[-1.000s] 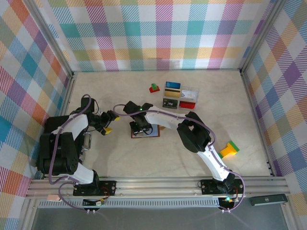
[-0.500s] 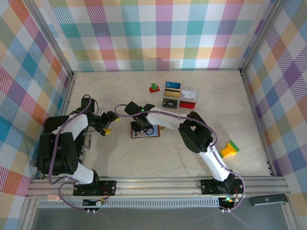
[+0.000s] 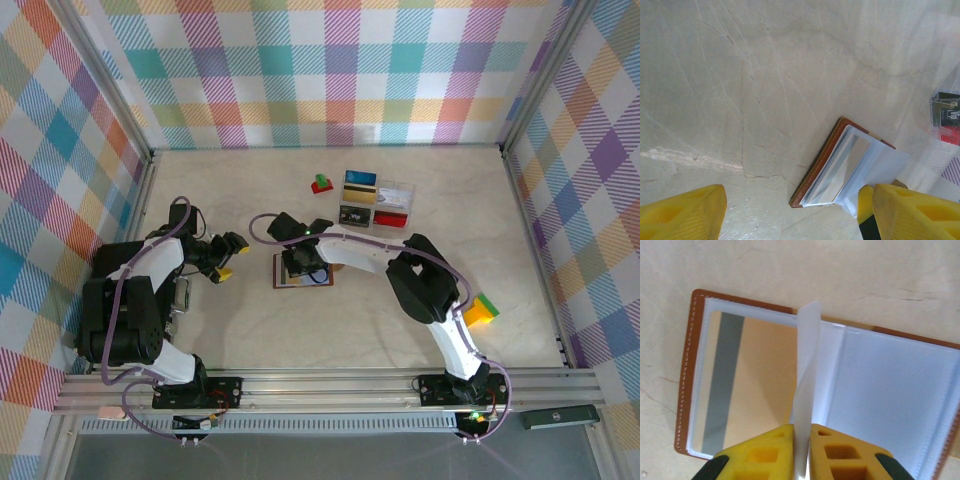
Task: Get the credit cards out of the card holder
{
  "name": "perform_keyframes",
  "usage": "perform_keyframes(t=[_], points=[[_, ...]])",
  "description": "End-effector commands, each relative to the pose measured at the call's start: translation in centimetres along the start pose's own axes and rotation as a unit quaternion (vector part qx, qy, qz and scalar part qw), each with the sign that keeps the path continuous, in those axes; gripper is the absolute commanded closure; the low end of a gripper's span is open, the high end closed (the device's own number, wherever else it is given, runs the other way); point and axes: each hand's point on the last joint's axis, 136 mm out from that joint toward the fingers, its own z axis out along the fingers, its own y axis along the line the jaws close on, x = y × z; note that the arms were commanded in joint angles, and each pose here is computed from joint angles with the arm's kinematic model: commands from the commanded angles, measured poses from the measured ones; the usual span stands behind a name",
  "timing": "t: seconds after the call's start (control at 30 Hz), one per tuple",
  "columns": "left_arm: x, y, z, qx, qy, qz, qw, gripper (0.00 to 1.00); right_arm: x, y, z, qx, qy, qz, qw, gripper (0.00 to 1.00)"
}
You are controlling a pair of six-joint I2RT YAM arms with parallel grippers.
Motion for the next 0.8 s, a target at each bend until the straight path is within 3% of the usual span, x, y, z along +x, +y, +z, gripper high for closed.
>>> perform_keyframes(t=[0.0, 0.3, 0.57, 0.77], points=[[-0.1, -1.0, -0.9, 0.01, 0.0, 0.012, 1.0, 0.24, -0.9, -2.1, -1.3, 0.029, -0.031, 0.044, 0.998, 0.83], [0.5, -2.0, -0.3, 0.009, 0.013, 0.035, 0.999, 0.24, -1.3, -5.5, -3.2, 0.025, -0.072, 0.103, 0.992, 0.72], [2.4, -4.3, 1.1, -0.003, 0.034, 0.084, 0.996, 0.25, -2.6, -1.7, -5.6, -0.137, -0.068, 0.083, 0.985, 0.68], [4.9, -5.4, 3.3, -0.021, 0.053, 0.116, 0.992, 0.33, -2.4, -0.5, -4.6, -0.22, -0.037, 0.102, 0.97, 0.72]])
